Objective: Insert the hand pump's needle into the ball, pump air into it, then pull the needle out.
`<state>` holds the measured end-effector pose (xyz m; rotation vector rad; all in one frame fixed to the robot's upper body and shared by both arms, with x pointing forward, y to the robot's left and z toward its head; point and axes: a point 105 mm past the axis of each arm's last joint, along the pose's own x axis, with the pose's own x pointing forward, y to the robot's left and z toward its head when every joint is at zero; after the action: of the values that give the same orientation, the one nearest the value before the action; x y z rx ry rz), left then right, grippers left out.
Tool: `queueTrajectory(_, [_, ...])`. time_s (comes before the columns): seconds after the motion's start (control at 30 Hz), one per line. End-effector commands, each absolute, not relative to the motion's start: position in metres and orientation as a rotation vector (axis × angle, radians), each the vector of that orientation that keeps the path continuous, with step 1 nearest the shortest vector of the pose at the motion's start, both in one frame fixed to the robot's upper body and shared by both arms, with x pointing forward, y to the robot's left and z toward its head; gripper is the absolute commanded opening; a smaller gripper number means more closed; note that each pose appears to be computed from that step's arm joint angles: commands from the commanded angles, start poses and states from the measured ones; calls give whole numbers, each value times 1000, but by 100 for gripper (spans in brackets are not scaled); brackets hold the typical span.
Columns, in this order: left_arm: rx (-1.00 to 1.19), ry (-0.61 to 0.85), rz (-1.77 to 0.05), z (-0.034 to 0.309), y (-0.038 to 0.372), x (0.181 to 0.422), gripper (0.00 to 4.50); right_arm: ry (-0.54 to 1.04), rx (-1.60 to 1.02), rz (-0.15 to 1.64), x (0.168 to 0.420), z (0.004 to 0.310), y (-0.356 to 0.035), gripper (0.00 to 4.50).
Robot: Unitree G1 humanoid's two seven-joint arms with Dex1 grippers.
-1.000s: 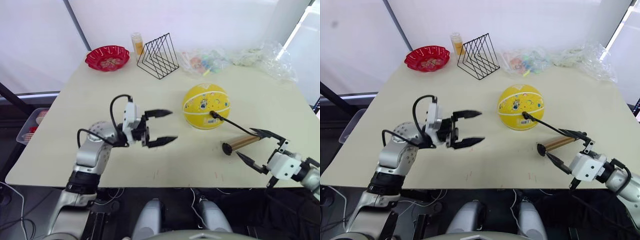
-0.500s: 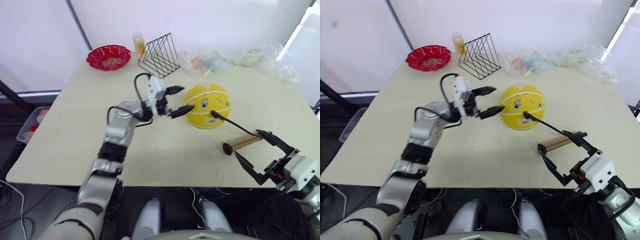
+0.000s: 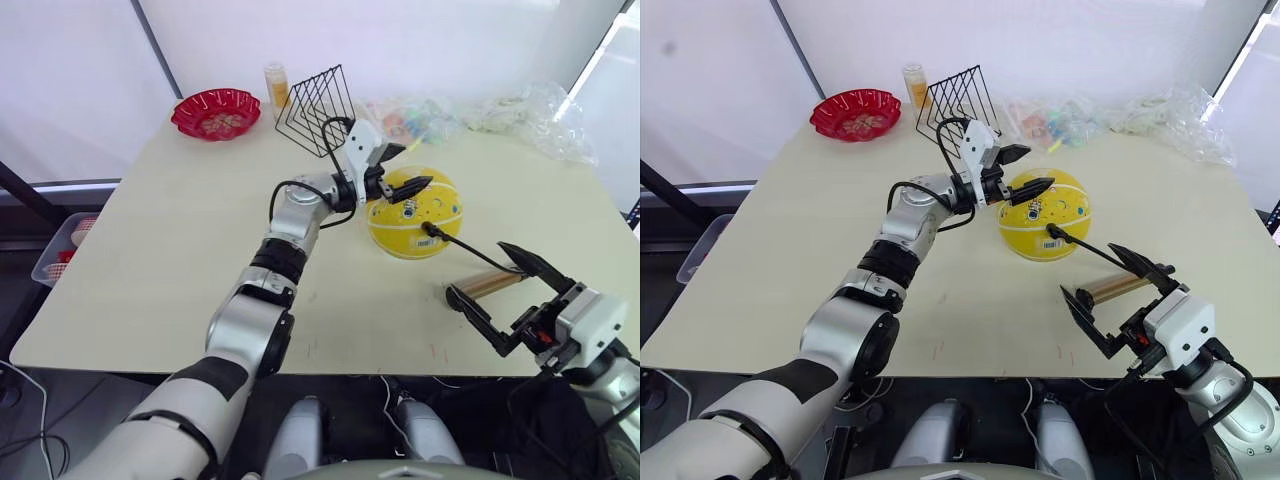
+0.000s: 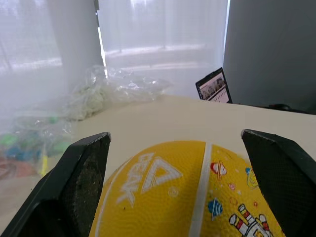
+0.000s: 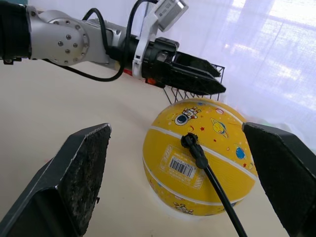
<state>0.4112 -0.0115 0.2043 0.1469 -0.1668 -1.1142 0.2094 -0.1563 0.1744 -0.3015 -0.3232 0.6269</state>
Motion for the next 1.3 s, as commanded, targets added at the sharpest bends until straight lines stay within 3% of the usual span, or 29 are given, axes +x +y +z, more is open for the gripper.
queueTrajectory(0.03, [167,-224,-1111,221,-15,412,450,-357,-305,635,206,183,-151,447])
queueTrajectory(0.13, [190,-177,-1086,215,-26,416,450,-315,-357,621,226,182,-142,447])
queueTrajectory(0.27, [197,-171,-1082,214,-28,417,450,-301,-369,614,231,183,-140,447])
queueTrajectory(0.37, [201,-102,-1071,195,-35,416,450,-205,-495,572,265,176,-134,447])
queueTrajectory(0.43, [202,-89,-1063,191,-36,416,450,-173,-536,556,275,174,-134,447])
queueTrajectory(0.83, [185,-72,-1048,186,-39,416,450,-116,-702,490,305,177,-133,447])
queueTrajectory(1.07, [182,-67,-1048,184,-41,415,450,-120,-802,486,309,174,-133,447])
queueTrajectory(1.17, [182,-65,-1047,183,-41,415,450,-120,-835,493,309,171,-130,365])
queueTrajectory(1.3, [183,-62,-1044,182,-40,416,450,-120,-854,497,310,168,-129,169])
